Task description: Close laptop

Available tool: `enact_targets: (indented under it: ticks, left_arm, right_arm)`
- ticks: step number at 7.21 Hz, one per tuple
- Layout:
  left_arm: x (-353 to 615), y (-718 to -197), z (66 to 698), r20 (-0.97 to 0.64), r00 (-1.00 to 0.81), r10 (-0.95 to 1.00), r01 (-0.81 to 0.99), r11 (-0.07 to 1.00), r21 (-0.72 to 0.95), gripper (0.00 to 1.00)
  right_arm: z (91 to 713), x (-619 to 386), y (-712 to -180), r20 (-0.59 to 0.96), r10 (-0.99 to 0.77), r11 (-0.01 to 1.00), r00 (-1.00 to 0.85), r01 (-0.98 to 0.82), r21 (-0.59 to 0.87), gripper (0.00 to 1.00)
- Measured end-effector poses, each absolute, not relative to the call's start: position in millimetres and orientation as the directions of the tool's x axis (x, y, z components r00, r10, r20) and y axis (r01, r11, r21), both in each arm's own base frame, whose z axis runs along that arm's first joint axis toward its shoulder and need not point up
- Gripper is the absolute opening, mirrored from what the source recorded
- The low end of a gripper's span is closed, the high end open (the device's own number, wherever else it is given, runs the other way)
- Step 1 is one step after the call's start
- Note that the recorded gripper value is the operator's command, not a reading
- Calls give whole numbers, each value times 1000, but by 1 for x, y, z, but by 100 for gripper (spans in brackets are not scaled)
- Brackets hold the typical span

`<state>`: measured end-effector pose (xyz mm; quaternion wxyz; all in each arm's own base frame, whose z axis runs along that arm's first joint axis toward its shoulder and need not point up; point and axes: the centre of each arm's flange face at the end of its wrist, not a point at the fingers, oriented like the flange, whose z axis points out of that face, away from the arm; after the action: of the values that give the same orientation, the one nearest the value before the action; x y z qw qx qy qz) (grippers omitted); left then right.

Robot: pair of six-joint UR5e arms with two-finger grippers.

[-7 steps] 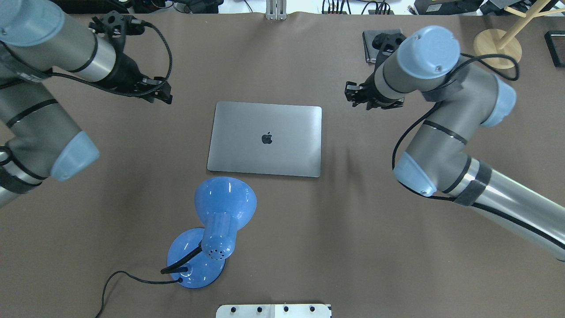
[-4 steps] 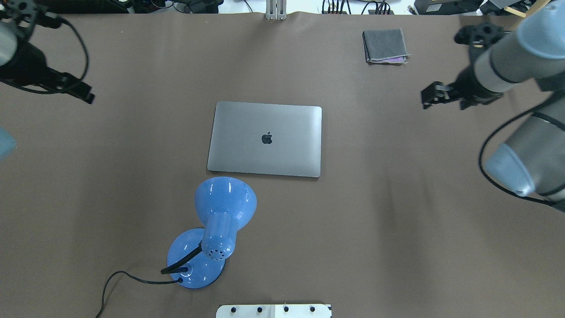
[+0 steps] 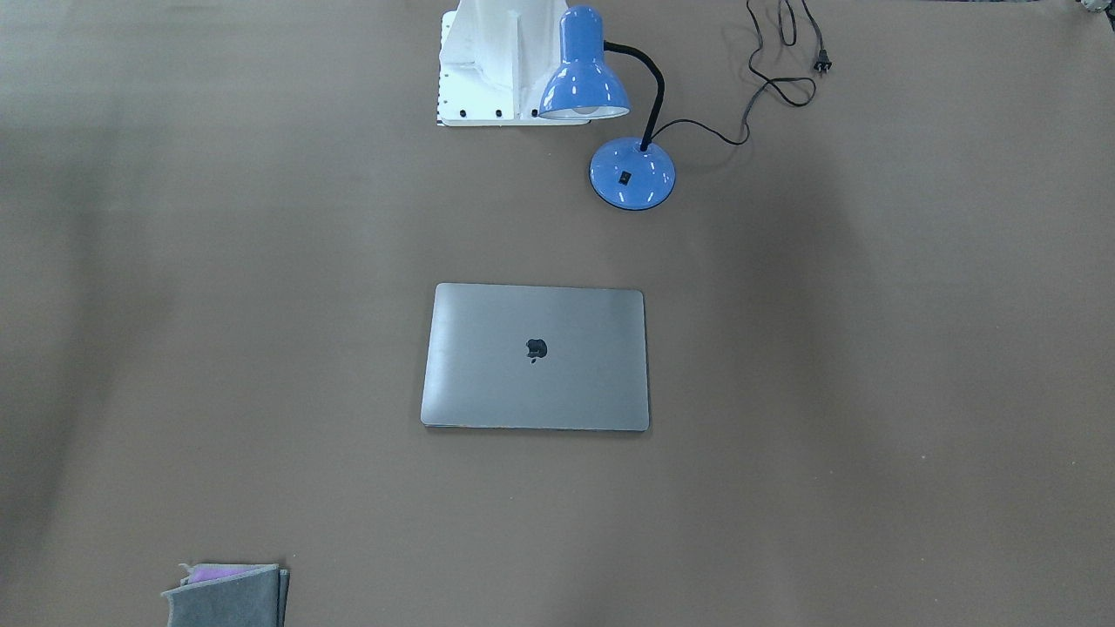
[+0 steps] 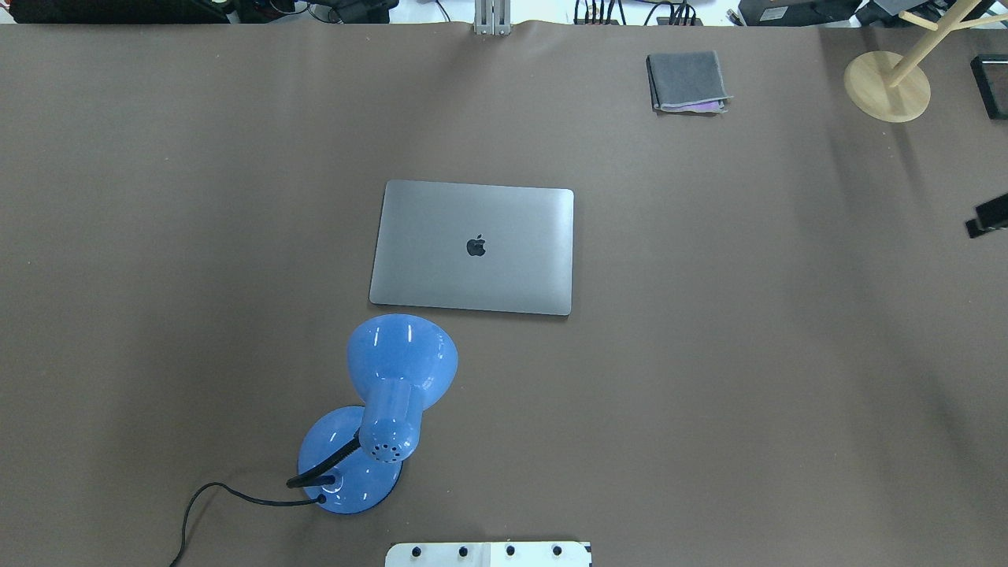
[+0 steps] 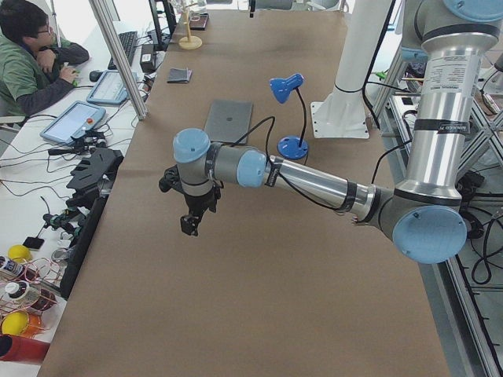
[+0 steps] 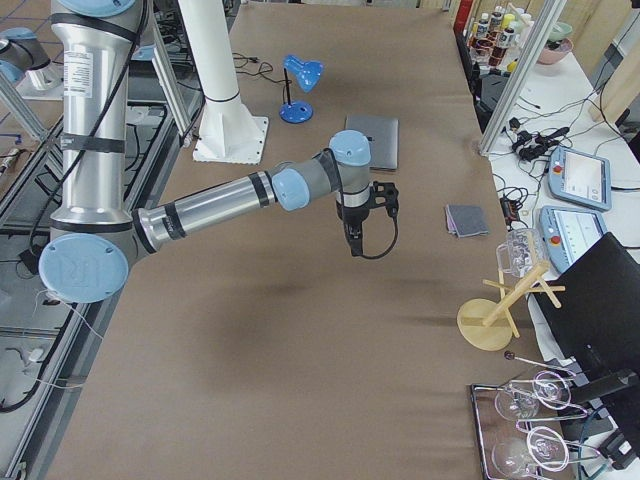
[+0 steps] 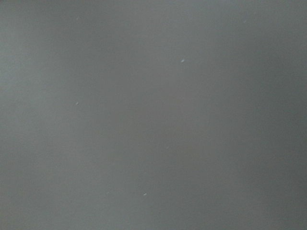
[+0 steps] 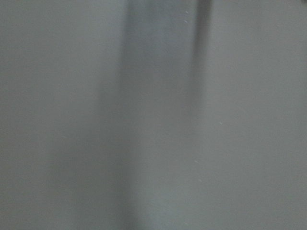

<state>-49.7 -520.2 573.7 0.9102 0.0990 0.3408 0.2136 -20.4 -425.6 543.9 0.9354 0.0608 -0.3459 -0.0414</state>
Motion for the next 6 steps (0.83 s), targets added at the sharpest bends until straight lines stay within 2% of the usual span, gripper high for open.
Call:
enact_targets:
  ticks: [2, 6]
  left_arm:
    - [-96, -485, 643, -601, 670, 436, -332, 900, 283, 99]
    - [-117, -433, 658, -619, 696, 365, -274, 931, 241, 99]
  right_arm:
    - [615, 17, -396, 624, -97, 995, 775, 63, 77, 100]
    - [644, 23, -386, 624, -72, 997, 778, 66, 33, 100]
